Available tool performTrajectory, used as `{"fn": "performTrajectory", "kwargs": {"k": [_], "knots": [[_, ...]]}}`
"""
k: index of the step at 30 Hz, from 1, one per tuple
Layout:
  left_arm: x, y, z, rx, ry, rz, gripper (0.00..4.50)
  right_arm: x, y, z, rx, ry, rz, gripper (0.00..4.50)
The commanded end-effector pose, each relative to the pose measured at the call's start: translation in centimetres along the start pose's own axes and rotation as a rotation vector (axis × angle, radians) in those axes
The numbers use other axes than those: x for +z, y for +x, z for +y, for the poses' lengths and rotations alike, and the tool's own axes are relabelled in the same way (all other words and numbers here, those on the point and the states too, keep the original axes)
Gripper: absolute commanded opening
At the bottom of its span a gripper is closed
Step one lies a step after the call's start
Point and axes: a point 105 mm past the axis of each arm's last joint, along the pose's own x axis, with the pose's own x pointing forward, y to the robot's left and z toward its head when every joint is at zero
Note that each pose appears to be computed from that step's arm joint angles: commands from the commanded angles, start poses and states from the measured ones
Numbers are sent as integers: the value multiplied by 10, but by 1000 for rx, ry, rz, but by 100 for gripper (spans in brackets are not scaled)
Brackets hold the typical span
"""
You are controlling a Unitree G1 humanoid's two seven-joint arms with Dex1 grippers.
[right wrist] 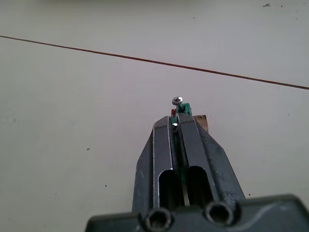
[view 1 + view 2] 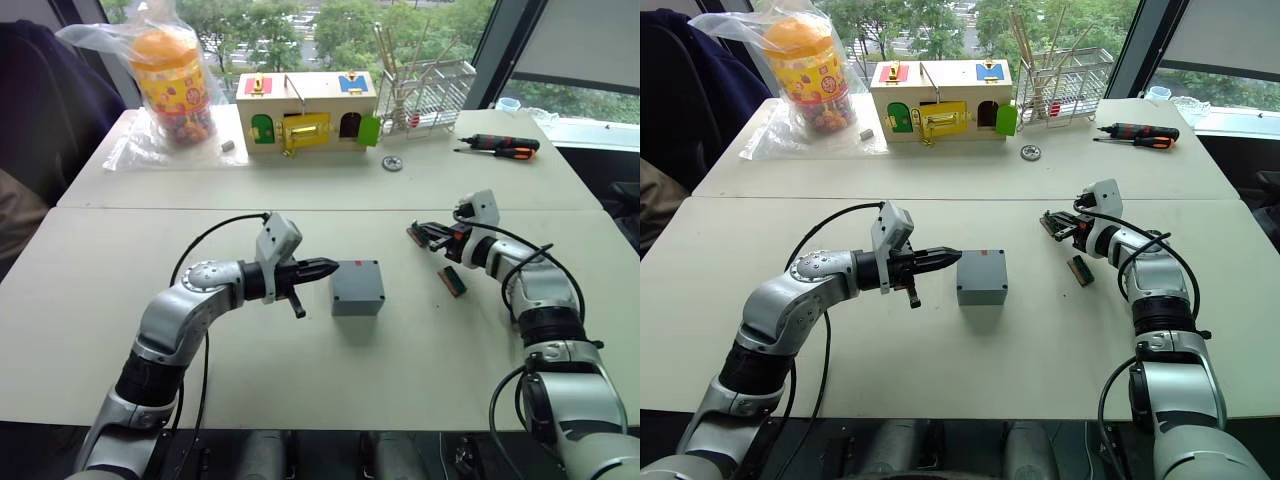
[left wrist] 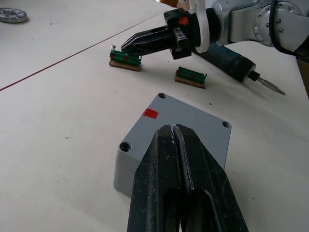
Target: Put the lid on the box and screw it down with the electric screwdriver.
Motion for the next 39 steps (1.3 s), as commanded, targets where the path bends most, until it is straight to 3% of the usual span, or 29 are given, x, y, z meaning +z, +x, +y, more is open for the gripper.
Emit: {"fn": "performTrajectory", "kwargs": {"k": [1, 30, 36, 39], "knots": [[8, 1, -5, -18, 48, -24, 0, 12, -7, -2, 4, -7, -29, 6], [7, 4, -4, -29, 53, -30, 0, 23, -24, -5, -2, -61, -35, 6], [10, 0, -3, -21, 47, -43, 0, 43, -37, -1, 10, -93, -84, 6], [21, -10, 0, -10, 34, -71, 0, 68, -50, 25, 117, -89, -169, 6]]}}
